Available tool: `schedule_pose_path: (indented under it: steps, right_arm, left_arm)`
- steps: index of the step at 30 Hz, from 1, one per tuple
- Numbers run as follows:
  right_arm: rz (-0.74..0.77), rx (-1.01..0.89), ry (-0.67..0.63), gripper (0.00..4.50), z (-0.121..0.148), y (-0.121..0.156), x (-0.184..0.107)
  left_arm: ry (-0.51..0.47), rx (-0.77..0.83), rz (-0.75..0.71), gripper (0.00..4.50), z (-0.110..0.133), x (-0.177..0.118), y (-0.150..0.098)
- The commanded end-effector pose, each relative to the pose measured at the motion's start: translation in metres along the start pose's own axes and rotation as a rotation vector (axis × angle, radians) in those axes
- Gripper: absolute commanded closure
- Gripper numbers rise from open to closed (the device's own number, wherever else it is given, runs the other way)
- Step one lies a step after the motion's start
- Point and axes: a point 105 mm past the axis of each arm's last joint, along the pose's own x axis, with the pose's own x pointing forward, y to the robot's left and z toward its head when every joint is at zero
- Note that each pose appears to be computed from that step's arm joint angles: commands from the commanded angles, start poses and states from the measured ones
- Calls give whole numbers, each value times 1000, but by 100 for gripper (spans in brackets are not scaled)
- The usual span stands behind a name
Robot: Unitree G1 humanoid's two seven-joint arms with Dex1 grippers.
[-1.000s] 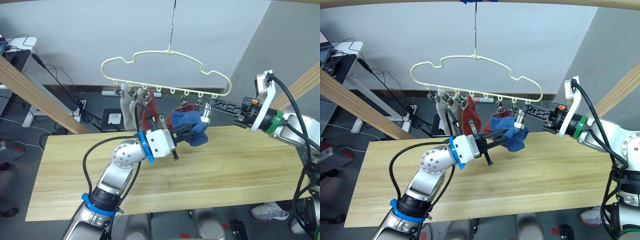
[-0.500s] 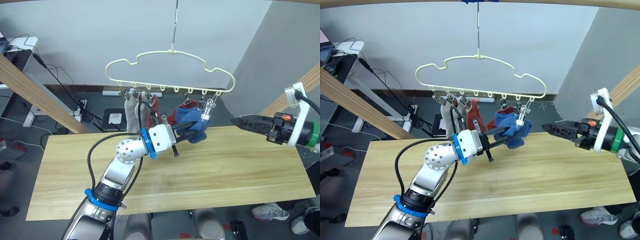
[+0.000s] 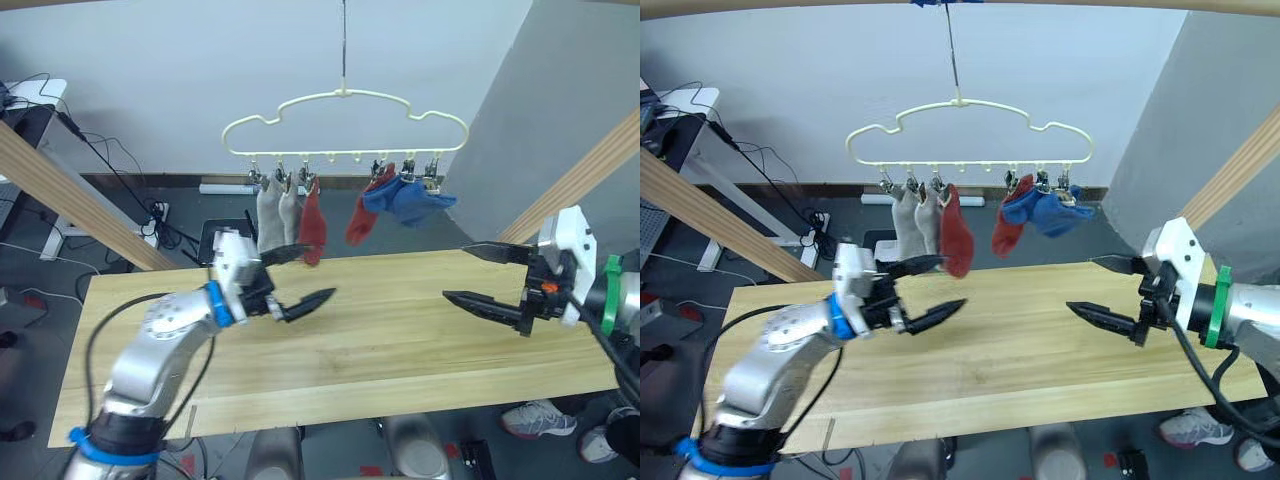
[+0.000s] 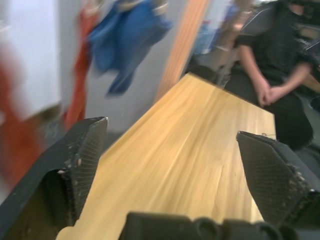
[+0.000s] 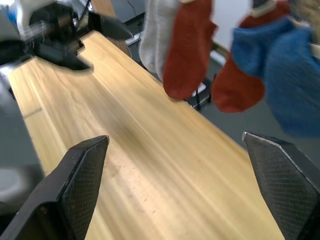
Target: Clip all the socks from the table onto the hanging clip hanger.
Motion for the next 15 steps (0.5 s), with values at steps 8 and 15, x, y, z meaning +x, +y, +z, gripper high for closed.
schedule_pose_path:
  steps: [8, 15]
  right_arm:
    - [92, -78, 53, 0, -35, 0, 2]
    - [35, -21, 60, 0, -48, -14, -3]
  left_arm:
    - [302, 6, 232, 5, -28, -69, 10]
    - [299, 3, 230, 5, -32, -64, 8]
